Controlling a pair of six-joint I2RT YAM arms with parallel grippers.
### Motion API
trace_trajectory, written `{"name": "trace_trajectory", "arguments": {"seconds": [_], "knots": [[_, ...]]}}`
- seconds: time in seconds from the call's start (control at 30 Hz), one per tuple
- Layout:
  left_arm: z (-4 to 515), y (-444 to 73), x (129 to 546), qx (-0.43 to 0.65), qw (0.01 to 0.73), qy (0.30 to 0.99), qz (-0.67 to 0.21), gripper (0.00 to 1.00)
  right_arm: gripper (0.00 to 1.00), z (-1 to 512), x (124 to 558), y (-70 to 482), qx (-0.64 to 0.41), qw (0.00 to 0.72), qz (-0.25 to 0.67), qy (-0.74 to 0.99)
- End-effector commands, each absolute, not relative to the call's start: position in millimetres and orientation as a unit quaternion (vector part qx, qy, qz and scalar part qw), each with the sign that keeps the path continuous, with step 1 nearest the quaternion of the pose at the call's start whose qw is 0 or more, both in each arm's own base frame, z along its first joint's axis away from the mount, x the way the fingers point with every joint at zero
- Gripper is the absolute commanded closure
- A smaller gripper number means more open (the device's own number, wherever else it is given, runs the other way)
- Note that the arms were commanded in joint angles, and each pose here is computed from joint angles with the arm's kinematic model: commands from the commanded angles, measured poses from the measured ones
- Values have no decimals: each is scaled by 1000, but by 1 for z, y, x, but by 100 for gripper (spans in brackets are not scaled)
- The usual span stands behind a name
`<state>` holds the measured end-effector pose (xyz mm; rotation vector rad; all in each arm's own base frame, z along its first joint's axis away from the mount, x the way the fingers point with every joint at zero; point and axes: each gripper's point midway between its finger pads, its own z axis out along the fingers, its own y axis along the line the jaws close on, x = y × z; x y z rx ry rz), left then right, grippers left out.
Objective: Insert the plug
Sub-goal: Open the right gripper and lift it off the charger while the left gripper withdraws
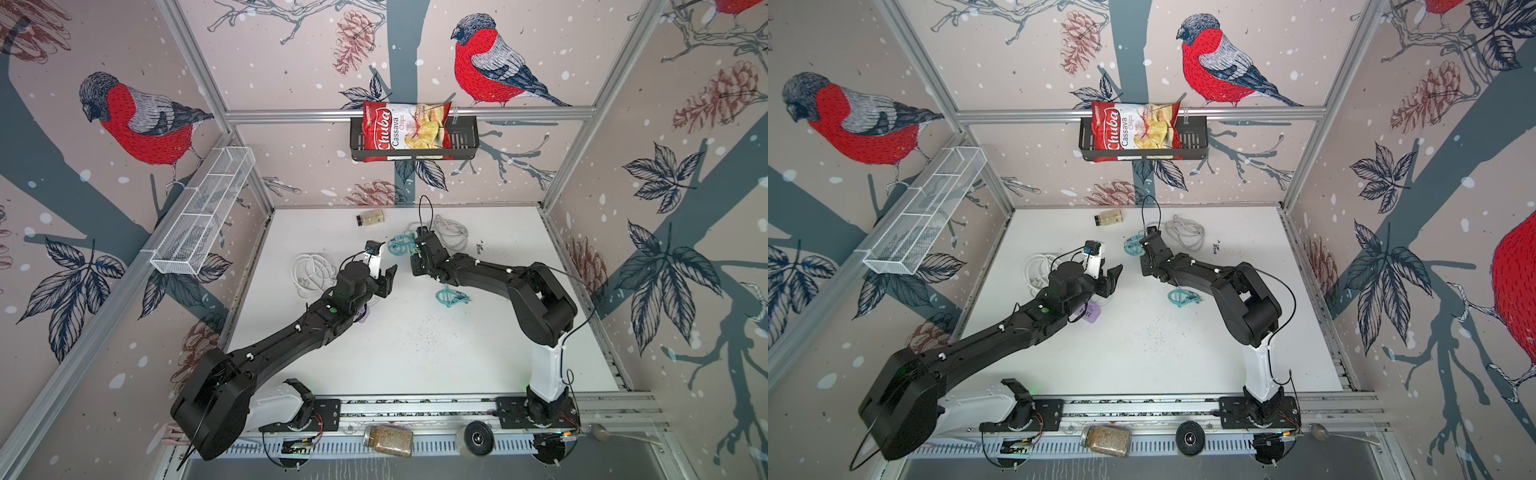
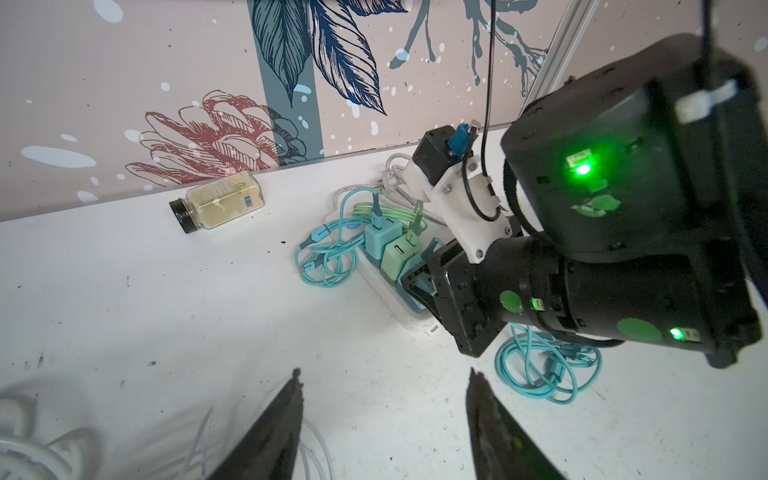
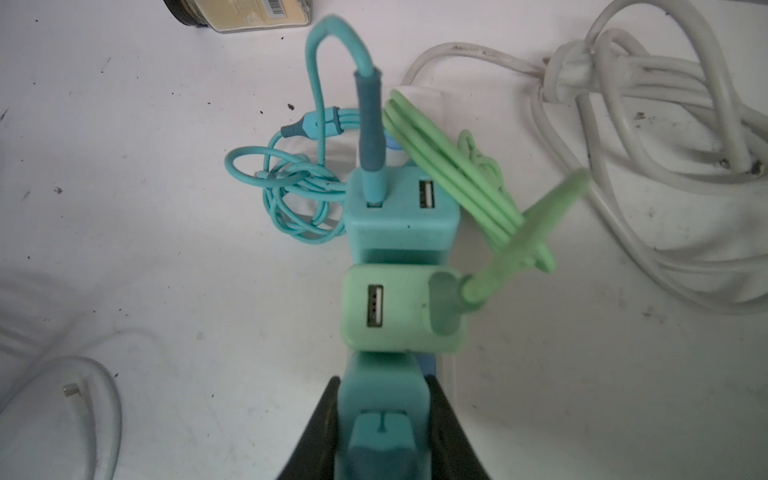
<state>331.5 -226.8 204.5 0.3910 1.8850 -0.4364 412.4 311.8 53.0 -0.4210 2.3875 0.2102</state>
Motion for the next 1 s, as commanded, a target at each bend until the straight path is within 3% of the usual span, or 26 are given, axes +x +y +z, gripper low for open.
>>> {"name": "trace_trajectory", "arguments": {"seconds": [0.0, 0.27, 0.37, 0.6, 0.97], "knots": [[212, -223, 334, 159, 565, 789, -179, 38, 94, -22, 317, 252, -206, 105, -1, 973], [211, -221, 332, 156, 566, 789, -179, 38, 59, 21, 337, 276, -204, 164, 54, 964], [209, -220, 331, 156, 564, 791, -177, 38, 52, 29, 343, 280, -206, 172, 57, 962], [210, -217, 329, 154, 567, 789, -178, 37, 50, 36, 346, 282, -205, 185, 59, 959], [209, -215, 329, 153, 566, 792, -172, 36, 44, 98, 366, 293, -192, 272, 99, 938]]}}
